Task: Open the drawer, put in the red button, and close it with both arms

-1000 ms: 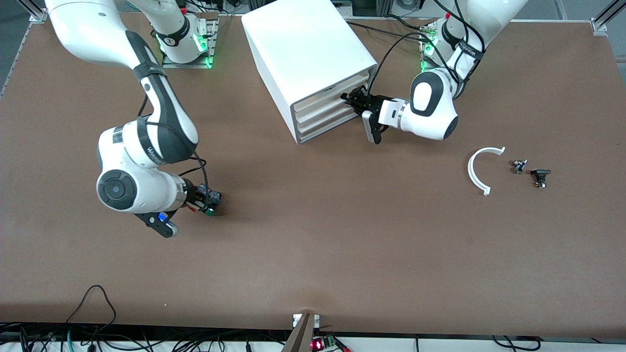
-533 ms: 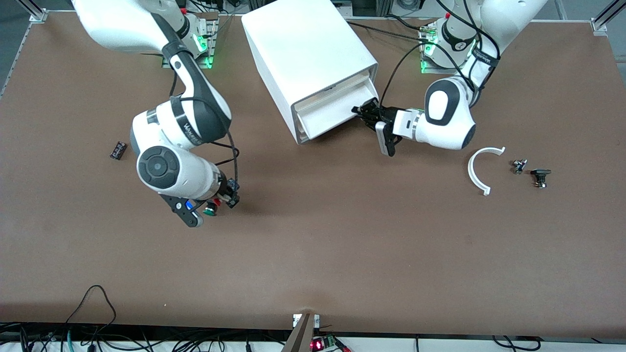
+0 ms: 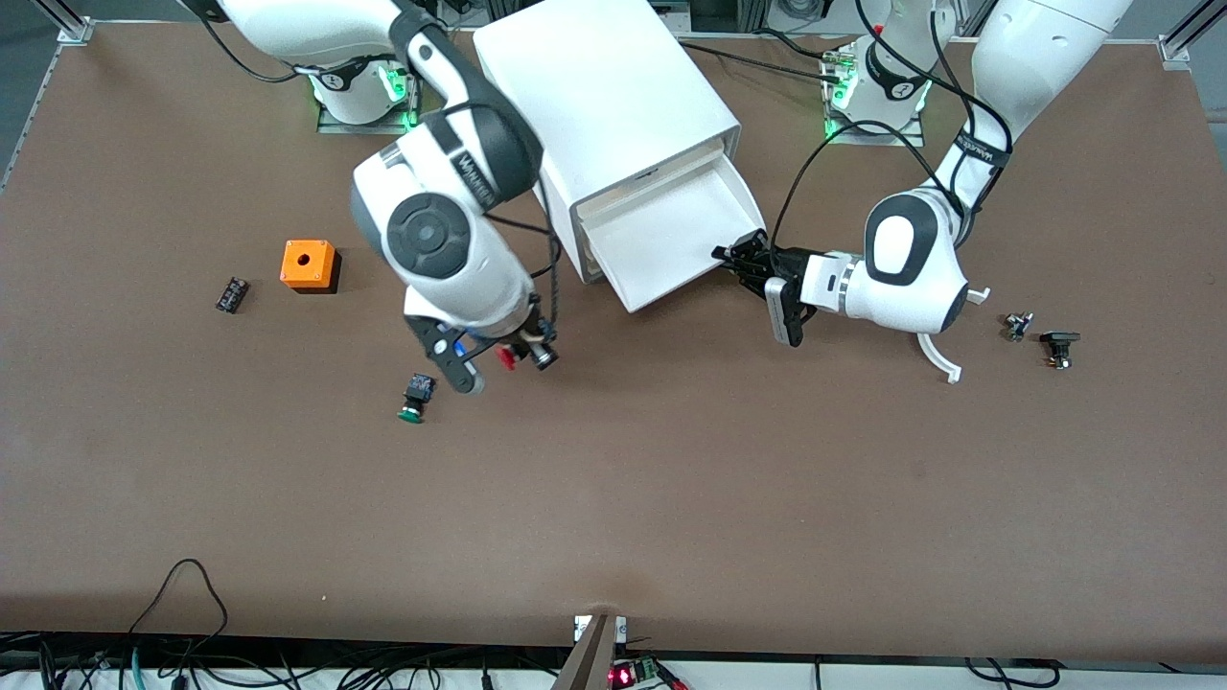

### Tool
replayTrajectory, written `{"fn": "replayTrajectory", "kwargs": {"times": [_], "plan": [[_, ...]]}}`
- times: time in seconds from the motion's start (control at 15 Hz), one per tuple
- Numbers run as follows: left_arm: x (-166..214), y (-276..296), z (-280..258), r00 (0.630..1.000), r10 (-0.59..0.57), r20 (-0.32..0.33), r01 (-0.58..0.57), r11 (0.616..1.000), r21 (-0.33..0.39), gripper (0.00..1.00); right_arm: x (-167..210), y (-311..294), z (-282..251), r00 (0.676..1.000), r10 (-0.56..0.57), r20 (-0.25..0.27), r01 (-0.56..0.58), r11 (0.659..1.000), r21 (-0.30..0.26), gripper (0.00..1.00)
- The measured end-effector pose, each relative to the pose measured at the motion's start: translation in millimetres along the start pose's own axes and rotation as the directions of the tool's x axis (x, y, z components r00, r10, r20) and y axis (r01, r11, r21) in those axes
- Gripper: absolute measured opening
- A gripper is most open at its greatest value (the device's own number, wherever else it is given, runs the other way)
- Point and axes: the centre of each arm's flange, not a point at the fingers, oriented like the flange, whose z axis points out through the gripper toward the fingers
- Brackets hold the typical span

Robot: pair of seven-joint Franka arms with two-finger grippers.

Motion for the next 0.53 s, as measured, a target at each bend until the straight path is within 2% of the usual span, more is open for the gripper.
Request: {"fn": "replayTrajectory", "kwargs": {"times": [0.27,0.47,0.53], "plan": [[11,-8,-12,1.000,0.010,-0.003,-0.010,1.000,0.012,0.15,-60,-8,-1,0.999,0.038,0.035,-0.040,0.997,0.071,0.41],[16,-10,-22,1.000,0.014,-0.004,-0.014,1.000,0.024,0.15,-90,-10,0,0.991,0.078,0.105,-0.088,0.992,0.091,0.41],[17,-11,-26,1.000,0.019,-0.005,-0.019,0.999,0.035,0.19,-97,-12,3,0.987,0.086,0.138,-0.100,0.991,0.092,0.41]]}}
